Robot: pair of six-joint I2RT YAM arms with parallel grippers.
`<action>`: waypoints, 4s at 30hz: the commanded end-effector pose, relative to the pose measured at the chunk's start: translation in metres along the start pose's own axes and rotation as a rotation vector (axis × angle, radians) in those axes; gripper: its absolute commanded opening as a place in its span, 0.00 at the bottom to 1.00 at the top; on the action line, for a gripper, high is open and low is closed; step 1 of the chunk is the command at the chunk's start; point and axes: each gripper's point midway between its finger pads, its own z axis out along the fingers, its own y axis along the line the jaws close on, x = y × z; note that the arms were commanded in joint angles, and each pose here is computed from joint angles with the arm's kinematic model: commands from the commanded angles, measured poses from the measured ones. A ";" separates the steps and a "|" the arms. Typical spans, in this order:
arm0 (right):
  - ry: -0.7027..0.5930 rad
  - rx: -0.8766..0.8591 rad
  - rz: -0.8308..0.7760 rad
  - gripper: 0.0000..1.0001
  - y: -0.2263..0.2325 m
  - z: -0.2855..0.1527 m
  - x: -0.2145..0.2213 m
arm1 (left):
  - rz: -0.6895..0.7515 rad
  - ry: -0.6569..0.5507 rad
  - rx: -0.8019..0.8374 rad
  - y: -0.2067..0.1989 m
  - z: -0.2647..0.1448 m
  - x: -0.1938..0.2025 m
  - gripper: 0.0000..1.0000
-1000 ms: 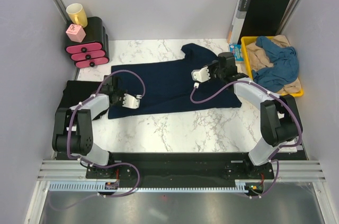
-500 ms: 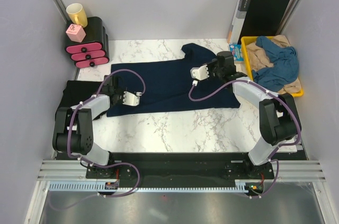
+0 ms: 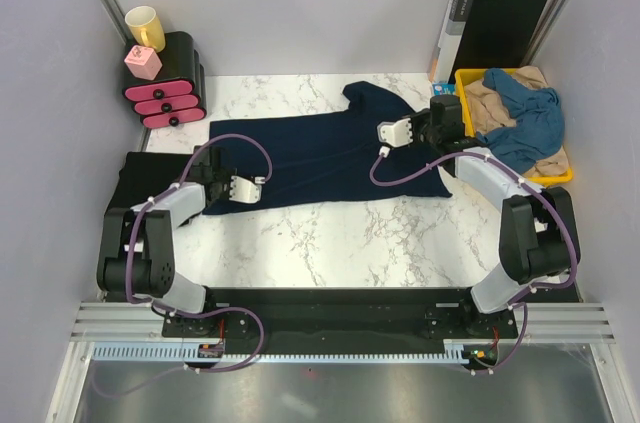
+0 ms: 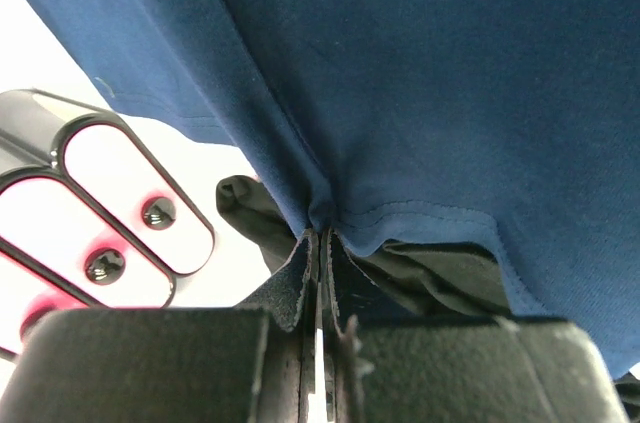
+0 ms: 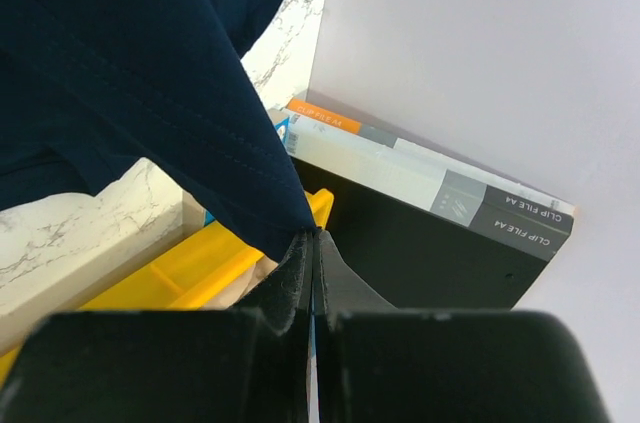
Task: Fold and stack the t-shirts
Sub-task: Flatten out the tshirt
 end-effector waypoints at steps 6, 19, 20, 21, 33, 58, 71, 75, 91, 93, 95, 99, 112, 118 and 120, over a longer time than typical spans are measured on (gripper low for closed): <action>-0.007 0.004 -0.035 0.00 0.000 -0.009 0.002 | -0.060 0.068 -0.081 0.030 0.004 0.016 0.02; -0.030 -0.478 0.183 0.00 0.042 -0.114 0.006 | -0.200 -0.169 -0.056 0.040 -0.100 -0.012 0.02; -0.043 -0.516 0.210 0.00 0.046 -0.126 0.004 | -0.203 -0.198 -0.087 0.044 -0.116 -0.015 0.02; -0.064 -0.560 0.251 0.00 0.053 -0.146 -0.001 | -0.210 -0.209 -0.090 0.043 -0.124 -0.016 0.02; -0.109 -0.488 0.269 0.00 0.037 -0.235 -0.017 | -0.169 -0.272 -0.104 0.010 -0.186 -0.026 0.02; 0.058 -0.134 0.103 0.00 -0.051 -0.213 0.030 | -0.147 -0.345 0.002 0.038 -0.193 -0.023 0.02; 0.062 0.110 0.103 0.00 -0.101 -0.147 0.040 | -0.198 -0.393 -0.097 0.122 -0.183 -0.024 0.02; 0.127 0.306 0.180 0.00 -0.140 -0.132 0.058 | -0.234 -0.201 -0.311 0.176 -0.169 0.018 0.02; 0.301 1.477 0.509 0.00 -0.373 -0.220 0.135 | -0.333 0.037 -1.616 0.424 -0.357 0.107 0.02; 0.269 1.501 0.508 0.00 -0.379 -0.239 0.130 | -0.344 -0.004 -1.699 0.420 -0.393 0.095 0.02; 0.238 1.498 0.524 0.00 -0.378 -0.259 0.124 | -0.352 -0.031 -1.704 0.408 -0.404 0.087 0.02; 0.166 1.343 0.498 0.00 -0.354 -0.260 0.108 | -0.297 -0.068 -1.563 0.370 -0.363 0.064 0.02; -0.124 -0.222 0.196 0.00 0.015 -0.175 0.001 | -0.088 -0.372 -0.248 -0.021 -0.142 -0.055 0.02; -0.154 -0.689 0.166 0.00 0.098 -0.227 -0.011 | 0.076 -0.403 0.225 -0.142 -0.174 -0.062 0.02; -0.144 -0.785 0.177 0.00 0.105 -0.239 -0.010 | 0.109 -0.387 0.355 -0.163 -0.184 -0.056 0.02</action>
